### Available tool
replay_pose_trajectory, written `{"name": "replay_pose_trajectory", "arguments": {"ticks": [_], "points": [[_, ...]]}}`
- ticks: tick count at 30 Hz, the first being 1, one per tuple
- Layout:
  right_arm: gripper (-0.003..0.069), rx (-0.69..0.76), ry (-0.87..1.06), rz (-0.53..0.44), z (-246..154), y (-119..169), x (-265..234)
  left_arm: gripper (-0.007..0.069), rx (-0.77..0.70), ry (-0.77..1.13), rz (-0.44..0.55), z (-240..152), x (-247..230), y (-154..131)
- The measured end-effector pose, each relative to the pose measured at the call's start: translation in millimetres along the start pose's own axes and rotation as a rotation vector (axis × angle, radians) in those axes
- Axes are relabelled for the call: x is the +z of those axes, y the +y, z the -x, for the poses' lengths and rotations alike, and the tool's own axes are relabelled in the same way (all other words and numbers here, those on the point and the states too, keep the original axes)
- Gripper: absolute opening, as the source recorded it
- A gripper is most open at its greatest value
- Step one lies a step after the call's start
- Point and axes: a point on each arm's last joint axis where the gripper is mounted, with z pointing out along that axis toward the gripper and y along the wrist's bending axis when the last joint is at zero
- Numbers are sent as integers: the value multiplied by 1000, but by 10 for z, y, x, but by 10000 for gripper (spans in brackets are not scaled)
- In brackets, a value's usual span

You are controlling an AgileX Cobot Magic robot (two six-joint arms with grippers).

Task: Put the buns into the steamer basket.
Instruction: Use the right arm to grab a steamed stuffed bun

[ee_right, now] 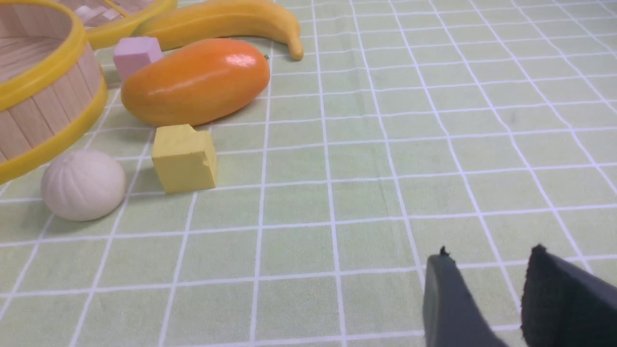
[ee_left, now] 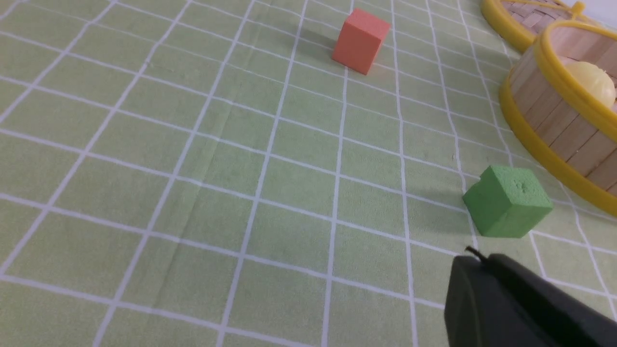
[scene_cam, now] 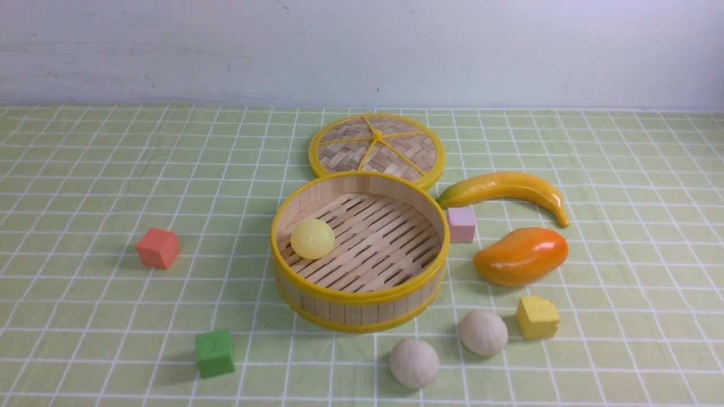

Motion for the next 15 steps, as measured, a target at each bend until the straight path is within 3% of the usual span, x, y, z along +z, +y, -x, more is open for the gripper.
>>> {"name": "replay_pose_trajectory", "arguments": {"ticks": [8, 15], "points": [[239, 28, -47, 5, 26, 2, 8, 0, 0, 0, 0, 0, 0, 0], [239, 174, -335, 1, 273, -27, -38, 7, 0, 0, 0, 0, 0, 0]]}}
